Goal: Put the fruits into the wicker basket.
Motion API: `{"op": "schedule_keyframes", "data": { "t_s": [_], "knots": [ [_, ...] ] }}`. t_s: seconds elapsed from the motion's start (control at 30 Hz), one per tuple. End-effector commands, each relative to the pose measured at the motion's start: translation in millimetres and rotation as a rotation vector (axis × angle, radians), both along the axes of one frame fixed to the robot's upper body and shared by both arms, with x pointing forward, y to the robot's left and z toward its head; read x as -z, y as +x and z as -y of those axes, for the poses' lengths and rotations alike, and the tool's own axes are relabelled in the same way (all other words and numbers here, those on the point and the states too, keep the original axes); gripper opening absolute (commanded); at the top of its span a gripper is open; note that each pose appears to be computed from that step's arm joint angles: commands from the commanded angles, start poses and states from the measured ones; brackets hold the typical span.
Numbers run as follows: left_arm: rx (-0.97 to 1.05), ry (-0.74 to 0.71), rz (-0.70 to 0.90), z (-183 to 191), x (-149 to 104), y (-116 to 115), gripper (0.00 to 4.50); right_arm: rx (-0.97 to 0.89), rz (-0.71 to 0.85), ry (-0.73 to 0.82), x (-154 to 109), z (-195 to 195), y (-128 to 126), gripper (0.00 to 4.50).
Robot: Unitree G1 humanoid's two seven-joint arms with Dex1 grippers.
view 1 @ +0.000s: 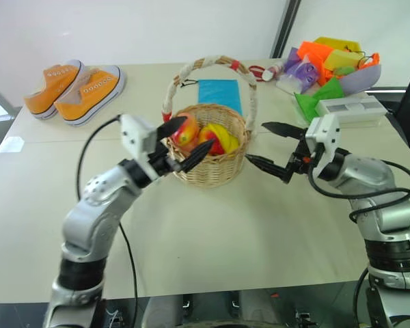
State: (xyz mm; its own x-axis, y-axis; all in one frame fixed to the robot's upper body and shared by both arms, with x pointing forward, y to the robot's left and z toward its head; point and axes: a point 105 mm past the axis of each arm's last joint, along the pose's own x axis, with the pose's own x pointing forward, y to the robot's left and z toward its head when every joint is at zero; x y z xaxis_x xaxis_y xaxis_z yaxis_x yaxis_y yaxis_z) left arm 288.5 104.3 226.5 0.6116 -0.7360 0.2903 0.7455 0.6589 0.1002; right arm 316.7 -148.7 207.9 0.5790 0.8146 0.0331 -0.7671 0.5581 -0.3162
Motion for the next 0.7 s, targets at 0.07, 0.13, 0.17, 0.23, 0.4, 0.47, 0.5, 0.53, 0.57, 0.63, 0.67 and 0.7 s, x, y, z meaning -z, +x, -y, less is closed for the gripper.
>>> {"op": "schedule_keyframes", "data": {
  "t_s": [0.07,0.13,0.17,0.23,0.4,0.47,0.5,0.53,0.57,0.63,0.67,0.7],
  "knots": [
    [0.006,0.006,0.045,-25.7,-9.4,-15.6,4.47,0.085,0.045,0.032,-13.2,9.8,12.5,4.50],
    [0.023,0.052,0.054,-31.5,-5.7,-24.2,4.47,0.162,0.048,0.072,-18.4,16.4,24.4,4.50],
    [0.053,0.078,0.048,-33.9,-2.9,-31.3,4.47,0.169,0.046,0.099,-21.8,16.0,26.6,4.50],
    [0.066,0.125,0.077,-42.7,-2.1,-42.4,4.47,0.173,0.017,0.150,-25.1,13.1,29.3,4.50],
    [0.028,0.239,-0.032,-83.8,20.9,-56.0,4.47,0.221,-0.038,0.240,-26.7,-2.0,44.8,4.50],
    [-0.026,0.226,-0.020,-92.8,20.9,-51.3,4.47,0.258,-0.034,0.251,-26.5,-7.8,52.9,4.50],
    [-0.035,0.211,-0.014,-93.2,20.0,-50.0,4.47,0.266,-0.035,0.260,-26.0,-10.3,55.7,4.50],
    [-0.042,0.197,-0.008,-92.9,19.1,-49.1,4.47,0.267,-0.039,0.269,-25.6,-13.0,57.6,4.50],
    [-0.042,0.185,-0.005,-91.4,19.0,-48.7,4.47,0.280,-0.032,0.256,-24.1,-14.9,60.6,4.50],
    [-0.048,0.170,0.000,-89.2,19.3,-48.0,4.47,0.286,-0.014,0.251,-23.8,-18.8,64.0,4.50],
    [-0.054,0.164,-0.002,-88.6,20.6,-47.1,4.50,0.293,-0.026,0.275,-24.3,-19.4,66.4,4.10],
    [-0.056,0.160,-0.003,-87.5,21.9,-46.8,4.50,0.286,-0.032,0.261,-22.1,-22.1,67.1,3.94]
  ]
}}
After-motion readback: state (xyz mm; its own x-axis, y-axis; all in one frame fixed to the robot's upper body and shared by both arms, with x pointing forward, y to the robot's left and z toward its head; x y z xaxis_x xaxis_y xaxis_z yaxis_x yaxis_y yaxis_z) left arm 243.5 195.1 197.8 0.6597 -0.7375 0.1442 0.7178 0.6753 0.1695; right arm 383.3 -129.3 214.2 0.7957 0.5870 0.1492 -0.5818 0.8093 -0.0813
